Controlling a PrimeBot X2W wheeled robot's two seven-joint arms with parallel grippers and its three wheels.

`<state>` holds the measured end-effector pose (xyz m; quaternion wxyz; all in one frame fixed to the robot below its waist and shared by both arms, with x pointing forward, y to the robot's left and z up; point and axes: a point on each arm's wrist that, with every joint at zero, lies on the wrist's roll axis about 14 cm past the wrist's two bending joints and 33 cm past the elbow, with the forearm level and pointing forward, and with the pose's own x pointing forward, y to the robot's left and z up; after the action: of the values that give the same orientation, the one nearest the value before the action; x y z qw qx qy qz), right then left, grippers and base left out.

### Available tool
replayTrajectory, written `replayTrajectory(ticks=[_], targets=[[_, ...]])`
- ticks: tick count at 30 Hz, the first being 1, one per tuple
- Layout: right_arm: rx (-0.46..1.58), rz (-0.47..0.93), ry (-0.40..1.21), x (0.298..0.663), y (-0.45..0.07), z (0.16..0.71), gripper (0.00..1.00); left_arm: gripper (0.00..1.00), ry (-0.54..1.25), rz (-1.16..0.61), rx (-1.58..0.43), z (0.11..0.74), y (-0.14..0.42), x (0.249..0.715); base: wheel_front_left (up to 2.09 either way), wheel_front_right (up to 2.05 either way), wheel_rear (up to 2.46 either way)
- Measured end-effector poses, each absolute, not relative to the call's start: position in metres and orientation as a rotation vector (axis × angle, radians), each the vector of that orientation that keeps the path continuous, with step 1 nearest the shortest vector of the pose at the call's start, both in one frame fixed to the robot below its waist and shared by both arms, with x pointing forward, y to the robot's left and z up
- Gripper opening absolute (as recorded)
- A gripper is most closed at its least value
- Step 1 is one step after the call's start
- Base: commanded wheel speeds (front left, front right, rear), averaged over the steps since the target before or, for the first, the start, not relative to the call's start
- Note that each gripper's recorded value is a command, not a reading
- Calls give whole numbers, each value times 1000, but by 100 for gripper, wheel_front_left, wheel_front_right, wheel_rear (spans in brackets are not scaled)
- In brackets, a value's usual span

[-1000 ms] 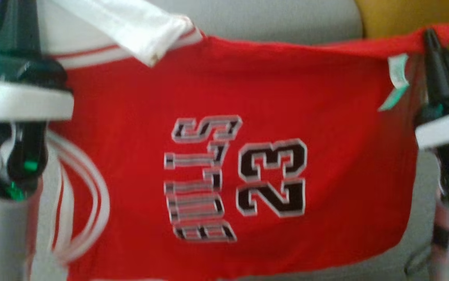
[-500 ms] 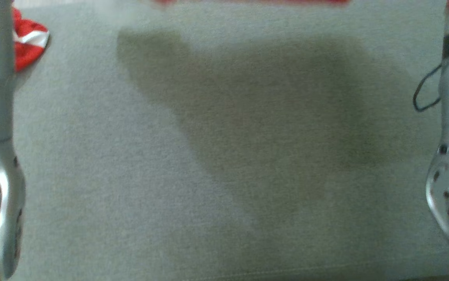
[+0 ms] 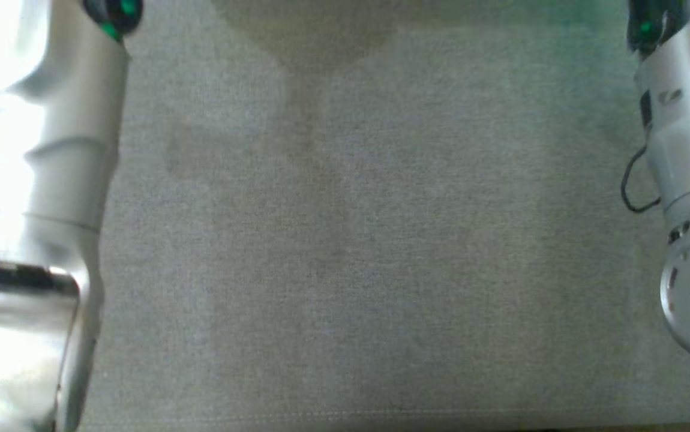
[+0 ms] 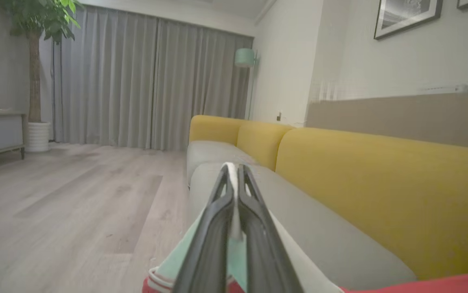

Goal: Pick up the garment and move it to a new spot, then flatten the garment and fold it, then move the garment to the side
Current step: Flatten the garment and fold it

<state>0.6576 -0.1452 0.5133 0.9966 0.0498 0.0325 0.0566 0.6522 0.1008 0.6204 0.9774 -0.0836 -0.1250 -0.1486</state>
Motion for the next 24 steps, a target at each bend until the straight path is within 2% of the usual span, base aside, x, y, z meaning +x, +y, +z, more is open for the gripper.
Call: replayTrajectory(ticks=[3, 7, 15, 24], targets=[[129, 111, 140, 655, -141, 472, 0, 0, -150, -292, -199, 567, 103, 649, 0, 0, 0], [171, 110, 195, 647, -135, 443, 0, 0, -105, -282, -245, 536, 108, 632, 0, 0, 0], [175, 125, 167, 612, -137, 451, 0, 0, -101, -282, -330, 523, 118, 577, 0, 0, 0], [270, 71, 151, 536, -156, 457, 0, 0, -12, -283, -333, 496, 129, 478, 0, 0, 0]])
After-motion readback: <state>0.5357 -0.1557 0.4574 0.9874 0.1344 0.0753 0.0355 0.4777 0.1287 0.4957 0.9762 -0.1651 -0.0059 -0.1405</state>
